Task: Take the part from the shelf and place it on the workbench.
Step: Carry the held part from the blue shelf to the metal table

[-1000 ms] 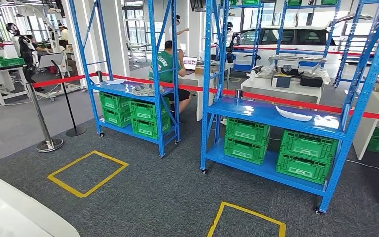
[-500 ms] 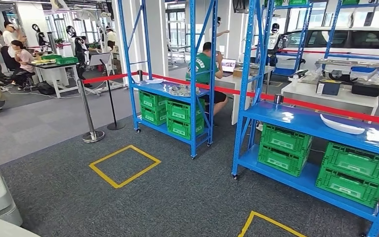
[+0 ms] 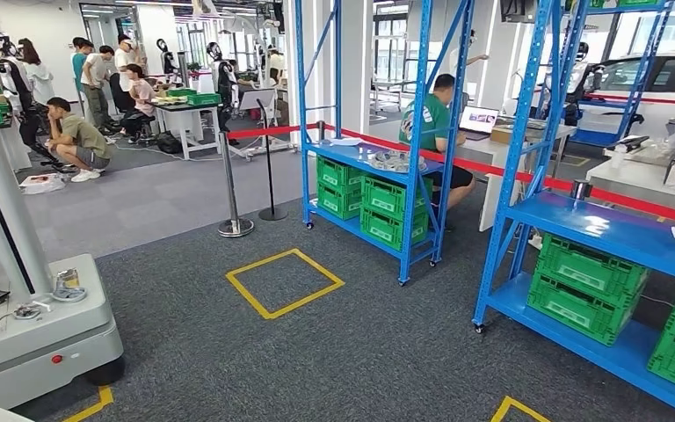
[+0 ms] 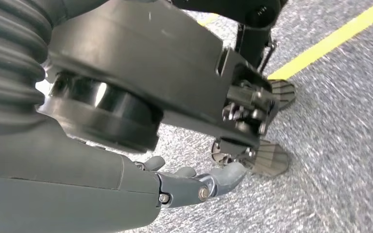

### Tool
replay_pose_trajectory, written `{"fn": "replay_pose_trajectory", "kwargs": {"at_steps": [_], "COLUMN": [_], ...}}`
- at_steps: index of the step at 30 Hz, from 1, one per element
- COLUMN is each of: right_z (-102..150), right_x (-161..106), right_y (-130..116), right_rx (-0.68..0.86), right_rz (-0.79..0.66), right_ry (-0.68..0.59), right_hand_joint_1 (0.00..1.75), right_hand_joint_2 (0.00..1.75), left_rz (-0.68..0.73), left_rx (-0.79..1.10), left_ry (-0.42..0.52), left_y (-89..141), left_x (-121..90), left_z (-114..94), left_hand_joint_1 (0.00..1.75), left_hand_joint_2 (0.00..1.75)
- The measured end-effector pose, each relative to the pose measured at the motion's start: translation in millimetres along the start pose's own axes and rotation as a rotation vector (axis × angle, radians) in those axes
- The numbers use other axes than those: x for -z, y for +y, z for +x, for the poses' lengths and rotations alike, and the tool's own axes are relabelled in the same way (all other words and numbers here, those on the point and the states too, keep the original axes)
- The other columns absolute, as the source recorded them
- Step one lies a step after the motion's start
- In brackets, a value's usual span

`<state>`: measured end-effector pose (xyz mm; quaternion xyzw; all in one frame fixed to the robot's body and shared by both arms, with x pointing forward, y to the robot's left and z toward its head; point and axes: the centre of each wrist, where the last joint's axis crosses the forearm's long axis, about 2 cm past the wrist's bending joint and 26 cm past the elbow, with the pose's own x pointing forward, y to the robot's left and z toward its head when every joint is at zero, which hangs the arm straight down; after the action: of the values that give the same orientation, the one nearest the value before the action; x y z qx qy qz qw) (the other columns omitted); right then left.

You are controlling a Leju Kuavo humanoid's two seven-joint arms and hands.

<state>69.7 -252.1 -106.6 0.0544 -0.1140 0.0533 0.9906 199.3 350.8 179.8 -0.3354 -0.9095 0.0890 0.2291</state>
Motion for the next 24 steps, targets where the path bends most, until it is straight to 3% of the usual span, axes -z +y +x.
{"fn": "replay_pose_trajectory", "kwargs": {"at_steps": [16, 24], "right_z": [-18, -21], "right_x": [-2, -2], "right_y": [-3, -3], "right_rx": [0.036, 0.044], "right_rz": [-0.045, -0.046], "right_ry": [0.041, 0.010], "right_hand_joint_1": [0.00, 0.00], "right_hand_joint_2": [1.75, 1.75], "left_rz": [0.031, 0.009], "left_rx": [0.022, 0.061], "left_ry": [0.054, 0.120], "left_y": [8, 31], "left_x": [3, 13], "left_z": [-2, -8], "left_hand_joint_1": [1.75, 1.75], "left_hand_joint_2": [1.75, 1.75]}}
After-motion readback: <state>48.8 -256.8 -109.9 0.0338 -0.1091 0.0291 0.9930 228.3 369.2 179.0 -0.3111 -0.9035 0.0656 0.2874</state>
